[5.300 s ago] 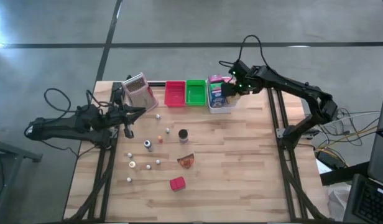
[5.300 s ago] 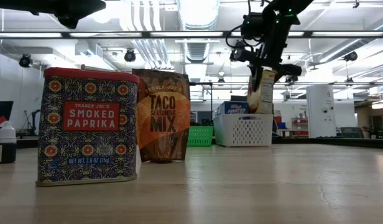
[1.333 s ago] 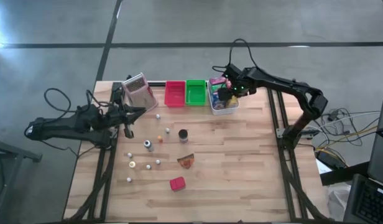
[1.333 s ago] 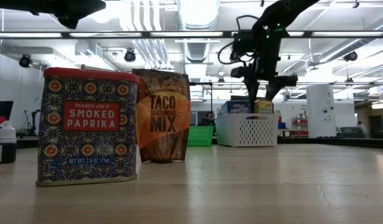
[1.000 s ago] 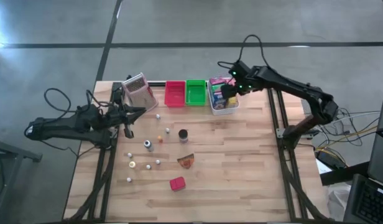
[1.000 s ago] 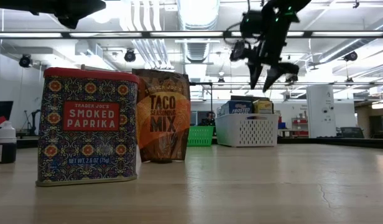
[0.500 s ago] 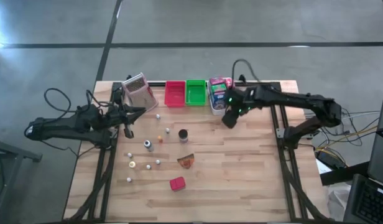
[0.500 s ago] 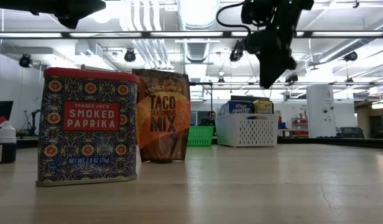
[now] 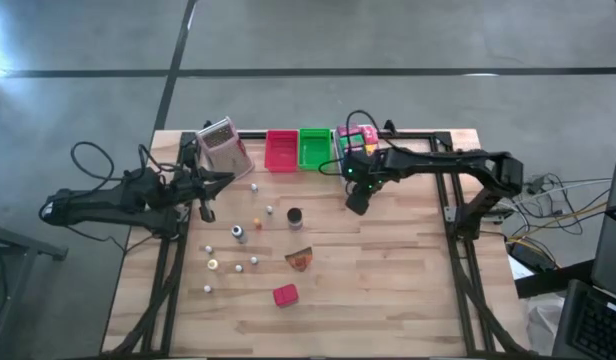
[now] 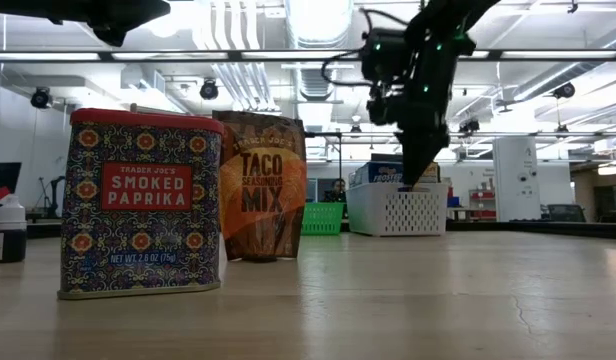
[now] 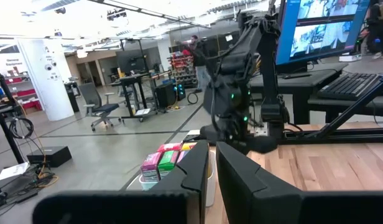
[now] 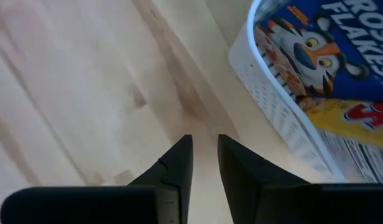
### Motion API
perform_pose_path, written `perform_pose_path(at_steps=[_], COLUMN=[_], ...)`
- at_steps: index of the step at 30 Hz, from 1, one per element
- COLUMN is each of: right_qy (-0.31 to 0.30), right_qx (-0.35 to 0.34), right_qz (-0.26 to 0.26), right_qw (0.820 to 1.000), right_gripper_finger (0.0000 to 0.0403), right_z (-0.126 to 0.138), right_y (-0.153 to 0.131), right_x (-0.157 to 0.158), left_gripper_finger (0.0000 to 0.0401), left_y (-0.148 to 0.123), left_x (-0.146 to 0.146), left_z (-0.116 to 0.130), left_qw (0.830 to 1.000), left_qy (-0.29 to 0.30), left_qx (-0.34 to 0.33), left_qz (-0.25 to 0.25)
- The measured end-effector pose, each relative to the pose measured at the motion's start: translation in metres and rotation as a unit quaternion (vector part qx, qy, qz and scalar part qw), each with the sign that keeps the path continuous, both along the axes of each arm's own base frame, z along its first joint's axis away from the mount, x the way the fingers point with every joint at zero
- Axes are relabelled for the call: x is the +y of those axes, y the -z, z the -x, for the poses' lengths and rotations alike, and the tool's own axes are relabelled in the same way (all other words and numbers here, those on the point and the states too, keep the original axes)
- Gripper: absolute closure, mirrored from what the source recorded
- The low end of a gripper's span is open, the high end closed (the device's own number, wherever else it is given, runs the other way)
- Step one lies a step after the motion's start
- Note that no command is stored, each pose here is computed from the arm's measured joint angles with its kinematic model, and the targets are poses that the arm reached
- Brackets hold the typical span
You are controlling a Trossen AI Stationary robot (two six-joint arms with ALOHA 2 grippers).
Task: Pick & Place Kitchen Items
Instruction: Adjust white bin
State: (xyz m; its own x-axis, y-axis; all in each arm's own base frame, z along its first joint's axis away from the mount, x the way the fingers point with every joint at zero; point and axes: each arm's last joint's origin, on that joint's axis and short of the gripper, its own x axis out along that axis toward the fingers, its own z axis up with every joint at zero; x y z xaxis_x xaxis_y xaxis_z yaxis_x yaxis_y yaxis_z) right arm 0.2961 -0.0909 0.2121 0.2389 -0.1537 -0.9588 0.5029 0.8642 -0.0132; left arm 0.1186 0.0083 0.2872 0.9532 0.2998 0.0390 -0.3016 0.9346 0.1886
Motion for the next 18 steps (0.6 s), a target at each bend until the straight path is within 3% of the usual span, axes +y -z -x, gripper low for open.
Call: perform_pose_path(at_steps=[10, 18], right_qy=[0.029, 0.044], right_qx=[-0.005, -0.036], right_qz=[0.004, 0.036], right_qw=[1.000, 0.998], right_gripper_finger=[0.0349, 0.0348], right_z=[-0.007, -0.013], right_y=[0.017, 0.015], right_x=[-0.021, -0.028], left_gripper_finger=[0.0362, 0.0362], left_y=[0.000, 0.000], left_x=[0.000, 0.000], left_z=[0.000, 0.000], left_qw=[1.000, 1.000], left_qy=[0.000, 0.000], left_qx=[0.000, 0.000], left_qz=[0.000, 0.000])
